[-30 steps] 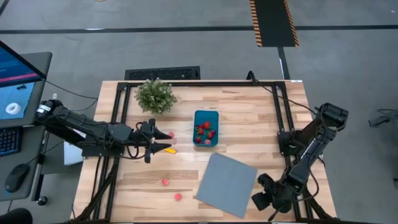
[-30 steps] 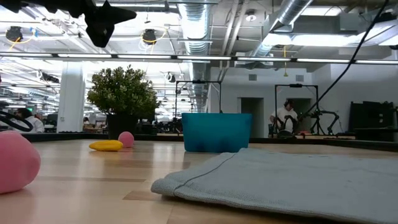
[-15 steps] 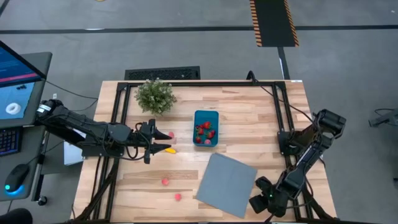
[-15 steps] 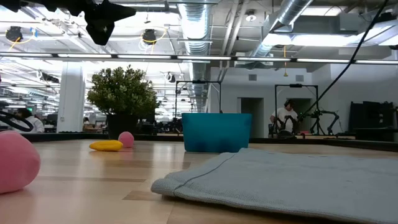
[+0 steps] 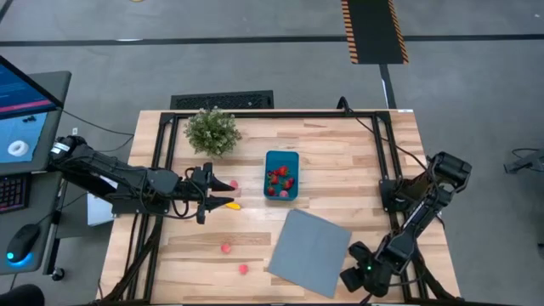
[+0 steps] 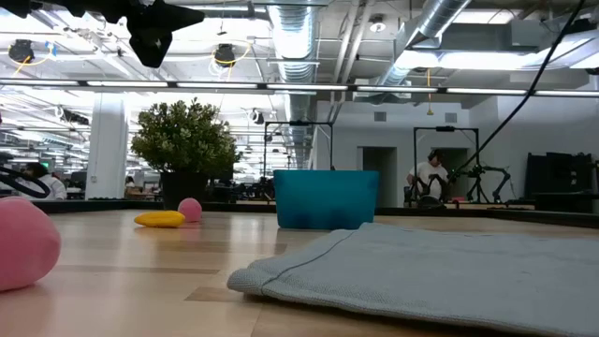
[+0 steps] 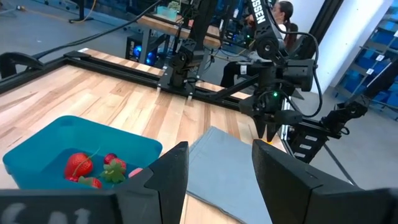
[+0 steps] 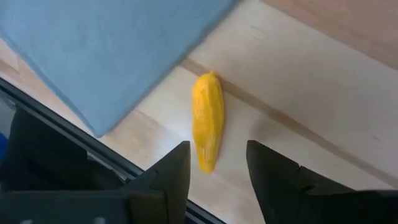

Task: Pick and placing Produce into tupperware
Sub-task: Put the corn into the blue bin

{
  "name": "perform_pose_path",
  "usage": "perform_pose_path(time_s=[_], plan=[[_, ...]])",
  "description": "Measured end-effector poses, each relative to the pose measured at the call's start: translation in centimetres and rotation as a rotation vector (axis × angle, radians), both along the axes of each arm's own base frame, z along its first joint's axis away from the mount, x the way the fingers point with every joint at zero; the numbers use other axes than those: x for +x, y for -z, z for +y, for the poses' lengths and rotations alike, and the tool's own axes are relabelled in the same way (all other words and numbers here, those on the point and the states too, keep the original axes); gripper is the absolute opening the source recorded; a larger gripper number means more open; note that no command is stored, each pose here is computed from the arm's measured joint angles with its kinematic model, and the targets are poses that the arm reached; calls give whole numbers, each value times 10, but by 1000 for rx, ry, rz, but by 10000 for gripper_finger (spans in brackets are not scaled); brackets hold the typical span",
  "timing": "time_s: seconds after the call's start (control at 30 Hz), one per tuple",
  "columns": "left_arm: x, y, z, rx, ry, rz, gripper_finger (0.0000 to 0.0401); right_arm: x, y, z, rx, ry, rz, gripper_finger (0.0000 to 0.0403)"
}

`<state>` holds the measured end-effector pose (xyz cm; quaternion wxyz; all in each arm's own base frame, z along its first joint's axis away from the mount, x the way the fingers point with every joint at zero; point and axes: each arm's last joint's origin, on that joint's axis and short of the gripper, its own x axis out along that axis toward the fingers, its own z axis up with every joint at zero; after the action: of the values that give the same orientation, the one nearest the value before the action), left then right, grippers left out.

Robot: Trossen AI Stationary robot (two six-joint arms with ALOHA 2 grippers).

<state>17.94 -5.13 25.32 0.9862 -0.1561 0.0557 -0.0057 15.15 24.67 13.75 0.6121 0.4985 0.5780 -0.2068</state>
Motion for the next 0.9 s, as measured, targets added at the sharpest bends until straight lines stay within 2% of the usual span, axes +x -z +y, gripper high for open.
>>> perform_pose_path(time_s=[0.37, 0.77, 0.9], plan=[[0, 0, -1, -1, 19, 1, 167, 13, 2, -8, -17, -23, -9, 150], [0, 0, -1, -2, 29, 2, 167, 21, 14, -7, 4, -109, 55, 90], [0, 0, -1, 1, 29, 2, 167, 24, 7, -6, -27, -141, 40, 68]])
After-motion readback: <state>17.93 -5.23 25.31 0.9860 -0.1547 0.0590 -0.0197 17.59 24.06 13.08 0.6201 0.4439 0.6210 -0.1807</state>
